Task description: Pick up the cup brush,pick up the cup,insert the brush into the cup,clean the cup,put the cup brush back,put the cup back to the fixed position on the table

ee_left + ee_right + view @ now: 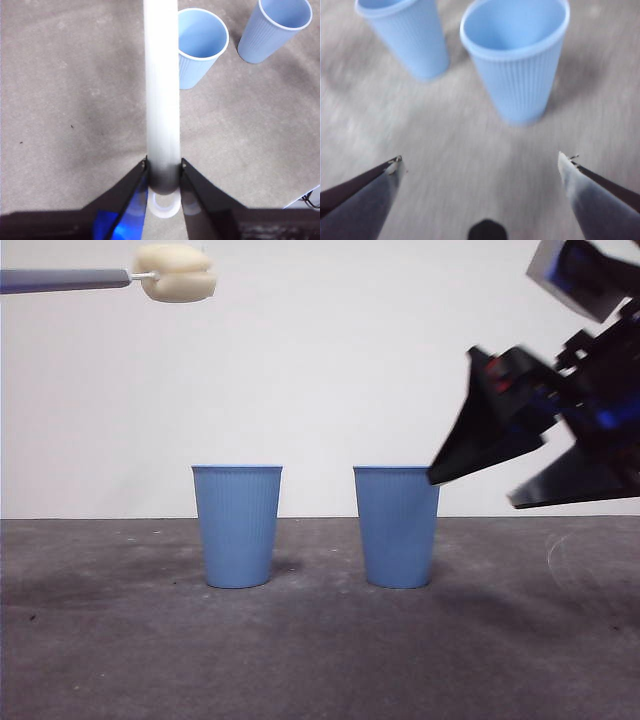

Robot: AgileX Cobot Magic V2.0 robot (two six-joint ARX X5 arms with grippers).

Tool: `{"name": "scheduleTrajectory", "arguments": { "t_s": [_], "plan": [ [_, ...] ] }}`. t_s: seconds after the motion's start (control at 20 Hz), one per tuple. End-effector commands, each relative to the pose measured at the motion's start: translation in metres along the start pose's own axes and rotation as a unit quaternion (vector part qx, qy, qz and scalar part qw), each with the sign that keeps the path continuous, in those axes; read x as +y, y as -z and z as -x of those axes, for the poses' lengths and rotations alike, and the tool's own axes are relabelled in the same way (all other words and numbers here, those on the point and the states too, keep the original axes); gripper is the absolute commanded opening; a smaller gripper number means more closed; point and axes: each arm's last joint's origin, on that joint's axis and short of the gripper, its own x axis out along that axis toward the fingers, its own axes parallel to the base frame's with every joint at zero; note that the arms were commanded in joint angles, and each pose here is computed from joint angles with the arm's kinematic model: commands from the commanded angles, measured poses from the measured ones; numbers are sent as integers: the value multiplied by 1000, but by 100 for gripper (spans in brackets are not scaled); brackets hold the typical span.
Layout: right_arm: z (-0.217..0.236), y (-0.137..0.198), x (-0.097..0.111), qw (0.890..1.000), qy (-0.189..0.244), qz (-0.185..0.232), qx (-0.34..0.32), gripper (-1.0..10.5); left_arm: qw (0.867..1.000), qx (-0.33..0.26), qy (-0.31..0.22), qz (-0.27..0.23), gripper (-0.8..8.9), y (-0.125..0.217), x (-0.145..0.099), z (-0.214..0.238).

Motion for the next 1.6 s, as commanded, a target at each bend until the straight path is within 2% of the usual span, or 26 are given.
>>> {"name": "scheduleTrajectory", "arguments": {
  "t_s": [0.05,0.3,0.7,1.3,1.6],
  "plan": [
    [-14,5,-1,1000,17,-10,-24,595,1000,-3,1,-7,-9,0,0,1],
    [-47,17,-8,998,33,-21,-43,595,1000,9,1,-14,-9,3,0,1],
    [-79,31,-15,997,35,-31,-66,595,1000,12,2,-18,-9,3,0,2],
    [-124,15,-23,997,35,-29,-69,592,1000,12,2,-26,-9,4,0,2],
    [-127,13,-20,997,31,-25,-71,270,1000,12,2,-26,-9,4,0,2]
  ]
}}
